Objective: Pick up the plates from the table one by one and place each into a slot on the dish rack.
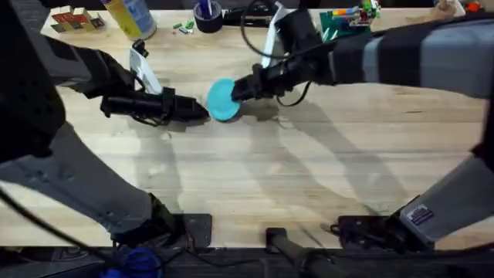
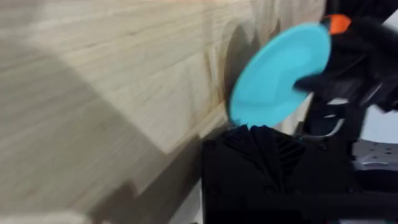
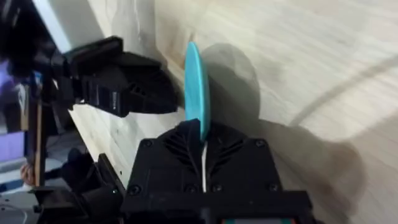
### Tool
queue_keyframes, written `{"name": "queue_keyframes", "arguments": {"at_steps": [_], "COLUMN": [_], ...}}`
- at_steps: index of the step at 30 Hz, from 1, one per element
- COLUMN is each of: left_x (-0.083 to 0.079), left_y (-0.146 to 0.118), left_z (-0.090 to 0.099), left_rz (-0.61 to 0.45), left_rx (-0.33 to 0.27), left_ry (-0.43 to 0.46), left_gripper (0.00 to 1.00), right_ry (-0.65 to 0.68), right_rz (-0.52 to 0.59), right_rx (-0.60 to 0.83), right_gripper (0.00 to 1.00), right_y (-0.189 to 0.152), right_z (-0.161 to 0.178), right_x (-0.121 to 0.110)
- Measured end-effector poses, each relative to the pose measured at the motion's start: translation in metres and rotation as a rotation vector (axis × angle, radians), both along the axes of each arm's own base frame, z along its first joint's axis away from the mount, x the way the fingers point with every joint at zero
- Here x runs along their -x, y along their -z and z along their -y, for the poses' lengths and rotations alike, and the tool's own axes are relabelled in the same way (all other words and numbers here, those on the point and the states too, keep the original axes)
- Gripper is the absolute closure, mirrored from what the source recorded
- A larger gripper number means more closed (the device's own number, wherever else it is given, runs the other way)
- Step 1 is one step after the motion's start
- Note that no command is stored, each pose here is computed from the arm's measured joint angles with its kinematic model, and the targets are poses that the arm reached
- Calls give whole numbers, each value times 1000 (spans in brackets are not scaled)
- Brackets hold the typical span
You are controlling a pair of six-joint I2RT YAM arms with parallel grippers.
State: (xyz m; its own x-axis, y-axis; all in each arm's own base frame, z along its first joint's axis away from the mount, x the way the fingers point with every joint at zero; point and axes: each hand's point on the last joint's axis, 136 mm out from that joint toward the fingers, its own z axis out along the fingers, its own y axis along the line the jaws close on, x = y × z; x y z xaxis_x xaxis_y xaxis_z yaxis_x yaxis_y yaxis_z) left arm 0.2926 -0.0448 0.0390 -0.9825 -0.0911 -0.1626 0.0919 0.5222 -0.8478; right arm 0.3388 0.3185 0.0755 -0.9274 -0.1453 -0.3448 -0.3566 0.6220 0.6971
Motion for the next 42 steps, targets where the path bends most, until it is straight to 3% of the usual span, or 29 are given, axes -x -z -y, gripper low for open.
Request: {"name": "queue_keyframes", "arguments": {"at_steps": [5, 16, 26, 31, 36, 42], "left_x": [-7, -13, 6, 6, 4, 1], "left_y": [-35, -110, -140, -152, -168, -186], "left_z": [-7, -11, -5, -6, -6, 5], "left_rz": [98, 235, 190, 191, 218, 271], "left_rx": [-90, -364, -590, -687, -738, -753], "left_ry": [-19, -91, -88, -76, -77, -48], "left_gripper": [961, 961, 962, 962, 963, 963], "right_ry": [63, 144, 191, 216, 234, 271], "right_rz": [79, 210, 226, 232, 238, 260], "right_rx": [24, 226, 465, 543, 591, 658], "right_gripper": [972, 972, 972, 972, 972, 972], "right_y": [-37, -102, -135, -147, -162, -180], "right_z": [19, 70, 117, 133, 144, 161], "right_x": [-8, 9, 22, 24, 27, 28]}}
